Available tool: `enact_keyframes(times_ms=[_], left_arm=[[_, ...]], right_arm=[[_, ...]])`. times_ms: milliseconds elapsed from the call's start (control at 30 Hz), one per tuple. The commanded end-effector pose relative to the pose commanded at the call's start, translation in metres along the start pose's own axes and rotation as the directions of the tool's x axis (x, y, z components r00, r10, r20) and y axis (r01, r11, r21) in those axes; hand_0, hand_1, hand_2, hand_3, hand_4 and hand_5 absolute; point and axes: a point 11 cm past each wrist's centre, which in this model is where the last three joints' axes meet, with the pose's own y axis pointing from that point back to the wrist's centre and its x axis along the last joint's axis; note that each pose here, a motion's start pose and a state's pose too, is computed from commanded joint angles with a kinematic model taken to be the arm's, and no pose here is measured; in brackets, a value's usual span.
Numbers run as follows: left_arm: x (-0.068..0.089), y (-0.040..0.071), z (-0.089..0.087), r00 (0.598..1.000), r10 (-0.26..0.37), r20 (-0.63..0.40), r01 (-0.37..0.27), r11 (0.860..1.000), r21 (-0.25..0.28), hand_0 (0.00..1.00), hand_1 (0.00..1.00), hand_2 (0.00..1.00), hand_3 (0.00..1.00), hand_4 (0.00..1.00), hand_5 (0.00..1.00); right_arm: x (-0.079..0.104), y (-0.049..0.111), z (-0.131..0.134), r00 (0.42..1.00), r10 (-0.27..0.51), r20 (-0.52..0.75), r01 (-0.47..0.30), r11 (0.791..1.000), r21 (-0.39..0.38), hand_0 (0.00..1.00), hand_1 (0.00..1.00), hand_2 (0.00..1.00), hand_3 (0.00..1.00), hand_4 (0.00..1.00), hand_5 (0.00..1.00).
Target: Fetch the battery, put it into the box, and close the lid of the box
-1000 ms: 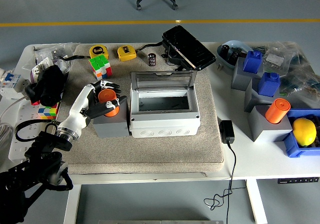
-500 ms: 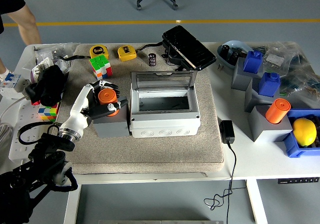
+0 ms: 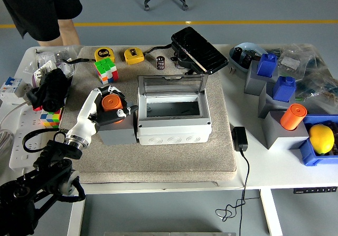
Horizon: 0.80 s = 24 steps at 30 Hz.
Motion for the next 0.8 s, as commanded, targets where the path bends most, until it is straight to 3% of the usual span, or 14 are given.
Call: enact_keyframes(times_ms=[33,67,267,300,500,800], left_arm=[[0.000,0.000,0.000,1.000,0.001,-0.001,-0.001,1.000,0.000,0.254,0.314,0.312,0.286,0.969,0.002],[-0.001,0.000,0.000,1.000,0.001,-0.002,-0.001,1.000,0.000,0.143,0.187,0.210,0.208,0.871,0.002],[-0.003,0.000,0.000,1.000,-0.007,-0.005,0.007,1.000,-0.001,0.143,0.187,0.210,0.208,0.871,0.002],[-0.004,0.000,0.001,1.000,-0.010,-0.003,0.010,1.000,-0.002,0.113,0.140,0.162,0.186,0.918,0.002],[-0.008,-0.001,0.005,1.000,-0.027,0.000,0.027,1.000,-0.011,0.107,0.113,0.135,0.174,0.899,0.002],[-0.023,-0.001,0.026,0.996,-0.089,0.018,0.090,0.995,-0.050,0.112,0.110,0.136,0.174,0.930,0.002]], right_arm=[[0.000,0.000,0.000,1.000,0.000,0.000,0.000,1.000,0.001,0.601,0.625,0.604,0.547,0.931,0.463],[-0.001,0.000,0.000,1.000,-0.001,0.000,0.001,1.000,0.002,0.602,0.624,0.604,0.546,0.930,0.463],[-0.001,0.000,0.000,1.000,-0.001,-0.001,0.001,1.000,0.002,0.602,0.624,0.604,0.546,0.930,0.463],[-0.001,0.000,0.000,1.000,-0.001,-0.002,0.001,1.000,0.002,0.602,0.624,0.605,0.546,0.930,0.462],[-0.001,0.000,0.000,1.000,-0.001,-0.004,0.001,1.000,0.004,0.599,0.624,0.603,0.546,0.930,0.461],[-0.002,0.000,0.000,1.000,-0.003,-0.009,0.003,1.000,0.004,0.601,0.622,0.604,0.546,0.930,0.461]])
